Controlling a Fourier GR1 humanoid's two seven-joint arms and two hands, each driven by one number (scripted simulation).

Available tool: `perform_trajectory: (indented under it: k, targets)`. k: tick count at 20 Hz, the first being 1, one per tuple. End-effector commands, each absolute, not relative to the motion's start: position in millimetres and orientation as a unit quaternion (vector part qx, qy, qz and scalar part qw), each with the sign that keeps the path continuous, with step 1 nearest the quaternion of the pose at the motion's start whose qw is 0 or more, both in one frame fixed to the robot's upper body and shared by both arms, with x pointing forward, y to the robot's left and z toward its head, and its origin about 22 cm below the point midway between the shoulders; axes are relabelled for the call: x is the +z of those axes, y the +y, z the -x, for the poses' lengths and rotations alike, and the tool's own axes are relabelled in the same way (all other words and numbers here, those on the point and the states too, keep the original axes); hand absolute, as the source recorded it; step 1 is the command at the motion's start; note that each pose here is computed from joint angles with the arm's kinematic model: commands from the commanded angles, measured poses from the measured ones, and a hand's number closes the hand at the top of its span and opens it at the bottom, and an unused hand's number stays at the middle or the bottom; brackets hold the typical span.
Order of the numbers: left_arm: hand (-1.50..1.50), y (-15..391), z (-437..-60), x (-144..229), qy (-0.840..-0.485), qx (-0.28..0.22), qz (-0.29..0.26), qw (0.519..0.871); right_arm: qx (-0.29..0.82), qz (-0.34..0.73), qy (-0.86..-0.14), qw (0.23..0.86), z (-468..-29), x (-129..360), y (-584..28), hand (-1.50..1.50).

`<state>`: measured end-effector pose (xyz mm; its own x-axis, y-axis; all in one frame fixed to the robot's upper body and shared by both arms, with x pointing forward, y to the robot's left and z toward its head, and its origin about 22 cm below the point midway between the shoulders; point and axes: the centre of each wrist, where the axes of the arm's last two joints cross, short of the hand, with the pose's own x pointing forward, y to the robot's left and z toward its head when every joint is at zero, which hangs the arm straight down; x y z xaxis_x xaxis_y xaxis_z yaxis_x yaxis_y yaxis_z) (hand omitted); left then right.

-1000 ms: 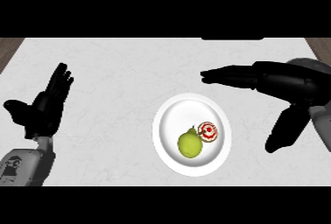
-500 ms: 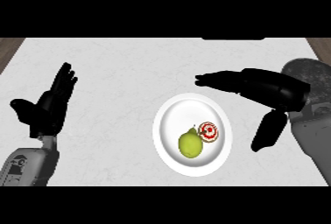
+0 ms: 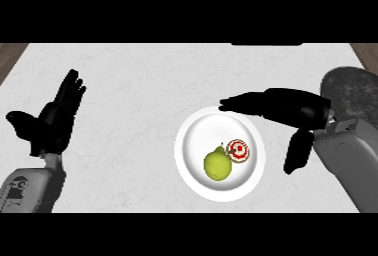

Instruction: Pick the cupcake from the plate and place it in the pan

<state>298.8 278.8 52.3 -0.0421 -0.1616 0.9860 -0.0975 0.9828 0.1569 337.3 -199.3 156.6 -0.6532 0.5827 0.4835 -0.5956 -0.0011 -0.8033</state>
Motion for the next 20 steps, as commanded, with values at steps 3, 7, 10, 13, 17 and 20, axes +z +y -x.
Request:
perform_trajectory:
  k: [3,7,10,13,17,20]
  targets:
    - [0.00,275.4,-294.6,32.2,-0.725,-0.021,-0.091,0.682,0.730,-0.003,-0.553,0.401,-331.0,139.0,-178.4,-1.50]
    - [0.00,284.1,-289.5,57.0,-0.717,-0.027,-0.088,0.691,0.741,0.013,-0.539,0.400,-330.8,145.1,-185.6,-1.50]
    - [0.00,277.0,-290.8,59.0,-0.722,-0.023,-0.088,0.686,0.768,0.062,-0.519,0.371,-320.3,123.3,-163.4,-1.50]
    - [0.00,259.4,-301.7,59.7,-0.724,-0.021,-0.083,0.684,0.775,0.082,-0.506,0.370,-324.2,136.5,-150.4,-1.50]
    - [0.00,265.6,-298.1,49.9,-0.721,-0.028,-0.086,0.687,0.785,0.087,-0.489,0.371,-322.2,119.5,-168.3,-1.50]
    - [0.00,284.5,-307.6,47.0,-0.727,-0.017,-0.096,0.680,0.792,0.078,-0.482,0.366,-318.8,133.8,-151.7,-1.50]
